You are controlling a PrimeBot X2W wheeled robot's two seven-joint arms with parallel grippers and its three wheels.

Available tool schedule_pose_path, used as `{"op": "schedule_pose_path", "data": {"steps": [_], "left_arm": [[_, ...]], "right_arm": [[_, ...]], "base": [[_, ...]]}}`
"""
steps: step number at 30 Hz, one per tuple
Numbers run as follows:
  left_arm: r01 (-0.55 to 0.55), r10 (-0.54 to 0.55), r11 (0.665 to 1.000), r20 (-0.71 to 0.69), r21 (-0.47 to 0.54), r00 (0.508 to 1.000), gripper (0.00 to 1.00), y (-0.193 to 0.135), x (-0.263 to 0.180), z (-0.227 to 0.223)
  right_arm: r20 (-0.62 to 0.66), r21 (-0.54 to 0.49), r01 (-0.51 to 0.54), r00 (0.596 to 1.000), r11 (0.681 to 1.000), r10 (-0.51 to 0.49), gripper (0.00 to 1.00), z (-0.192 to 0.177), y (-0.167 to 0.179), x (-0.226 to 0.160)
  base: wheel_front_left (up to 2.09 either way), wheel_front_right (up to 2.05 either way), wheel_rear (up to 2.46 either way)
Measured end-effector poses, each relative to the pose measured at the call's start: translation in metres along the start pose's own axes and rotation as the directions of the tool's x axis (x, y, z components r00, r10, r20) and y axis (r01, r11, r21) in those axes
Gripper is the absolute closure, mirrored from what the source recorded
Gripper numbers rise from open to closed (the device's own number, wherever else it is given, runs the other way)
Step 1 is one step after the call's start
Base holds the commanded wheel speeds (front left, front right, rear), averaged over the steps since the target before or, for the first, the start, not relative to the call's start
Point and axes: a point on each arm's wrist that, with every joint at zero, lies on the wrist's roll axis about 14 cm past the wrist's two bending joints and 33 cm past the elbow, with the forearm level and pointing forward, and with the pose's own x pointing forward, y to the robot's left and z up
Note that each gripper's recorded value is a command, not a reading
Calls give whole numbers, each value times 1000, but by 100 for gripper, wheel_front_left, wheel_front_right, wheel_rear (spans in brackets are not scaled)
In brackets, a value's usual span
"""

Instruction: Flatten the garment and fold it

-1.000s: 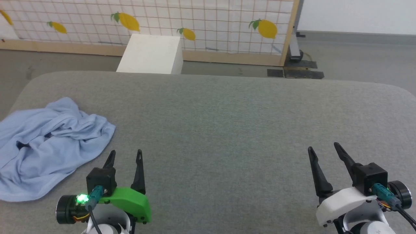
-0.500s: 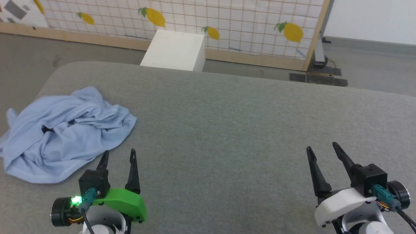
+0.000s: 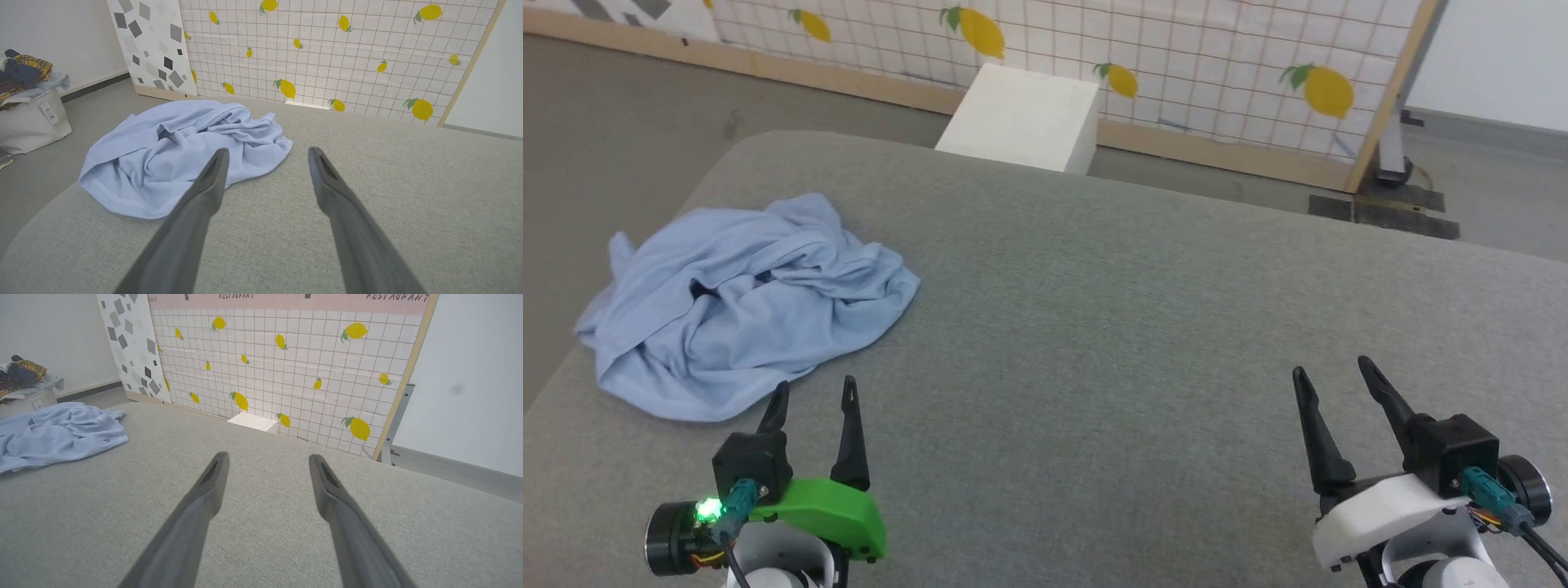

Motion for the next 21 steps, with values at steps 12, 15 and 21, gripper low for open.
{"op": "schedule_pose_path", "data": {"steps": [12, 15, 21], "left_arm": [[-90, 90, 996, 7, -24, 996, 0, 27, -14, -2], [-106, 106, 994, 8, -30, 994, 0, 32, -17, -3], [-143, 144, 989, 8, -34, 990, 0, 42, -24, -5]], "right_arm": [[13, 20, -77, 997, 997, 76, 0, -1, 24, 13], [15, 23, -90, 996, 996, 89, 0, -2, 29, 15], [19, 32, -117, 993, 993, 116, 0, -2, 38, 20]], "base": [[0, 0, 0], [0, 0, 0], [0, 0, 0]]}}
